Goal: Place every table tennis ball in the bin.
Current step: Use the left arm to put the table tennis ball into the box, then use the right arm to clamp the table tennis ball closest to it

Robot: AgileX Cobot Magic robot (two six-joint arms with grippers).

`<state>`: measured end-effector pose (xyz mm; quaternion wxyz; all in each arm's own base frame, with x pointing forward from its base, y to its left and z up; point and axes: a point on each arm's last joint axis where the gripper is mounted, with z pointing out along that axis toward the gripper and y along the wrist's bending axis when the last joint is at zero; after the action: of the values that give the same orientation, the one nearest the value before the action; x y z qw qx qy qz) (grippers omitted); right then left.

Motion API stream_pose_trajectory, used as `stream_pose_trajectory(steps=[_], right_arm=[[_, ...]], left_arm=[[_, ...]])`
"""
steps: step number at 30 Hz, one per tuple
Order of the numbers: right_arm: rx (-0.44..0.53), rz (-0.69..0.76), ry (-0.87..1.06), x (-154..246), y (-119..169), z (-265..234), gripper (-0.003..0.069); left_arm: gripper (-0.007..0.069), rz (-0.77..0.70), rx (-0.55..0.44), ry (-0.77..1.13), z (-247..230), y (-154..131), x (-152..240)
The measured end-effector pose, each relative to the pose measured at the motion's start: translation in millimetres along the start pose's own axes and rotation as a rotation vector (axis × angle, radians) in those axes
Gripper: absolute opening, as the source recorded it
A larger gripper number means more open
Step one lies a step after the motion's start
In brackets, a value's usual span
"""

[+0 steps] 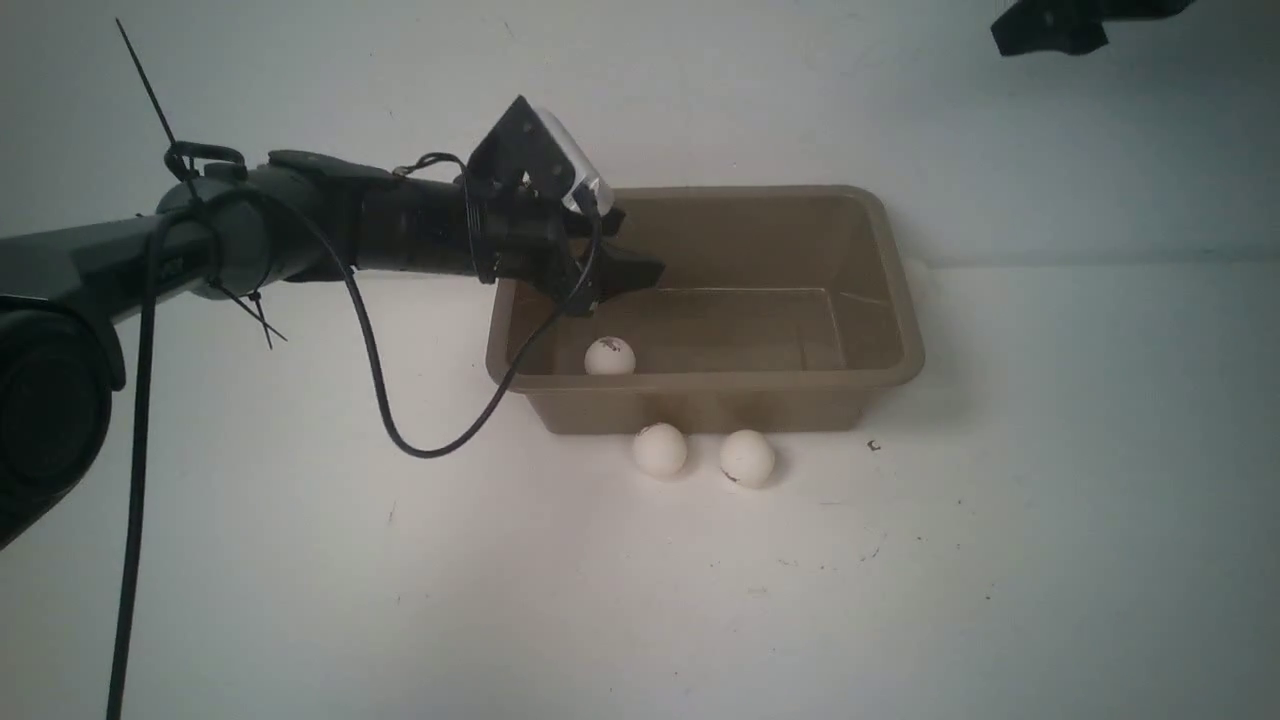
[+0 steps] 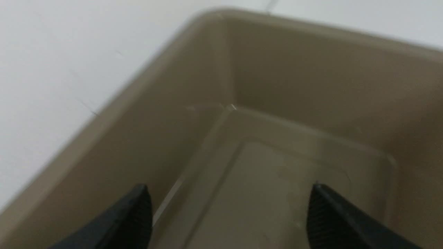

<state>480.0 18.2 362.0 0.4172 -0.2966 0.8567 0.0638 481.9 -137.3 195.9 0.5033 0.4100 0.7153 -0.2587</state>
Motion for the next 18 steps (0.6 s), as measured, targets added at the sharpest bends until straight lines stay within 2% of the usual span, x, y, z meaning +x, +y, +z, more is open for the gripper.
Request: stream_pose_trajectory(steps=[4, 10, 12, 18], right_arm=[[0.005, -0.001, 0.053, 11.8, -1.5, 8.4, 0.0514], [-0.026, 0.034, 0.13, 40.0, -6.8, 36.2, 0.0514], [-0.047, 0.048, 0.168, 55.6, -9.6, 56.0, 0.0514], [-0.095, 0.11, 0.18, 70.7, -8.7, 80.7, 0.0514]], left_arm=[[0.0575, 0.004, -0.042, -0.054, -6.7, 1.9, -15.9], [0.0541, 0.066, -0.073, -0.073, -35.0, -5.9, -60.7], [0.0533, 0.077, -0.095, -0.05, -52.7, -11.9, -82.2], [0.0531, 0.05, -0.126, 0.064, -69.7, -17.4, -92.2]])
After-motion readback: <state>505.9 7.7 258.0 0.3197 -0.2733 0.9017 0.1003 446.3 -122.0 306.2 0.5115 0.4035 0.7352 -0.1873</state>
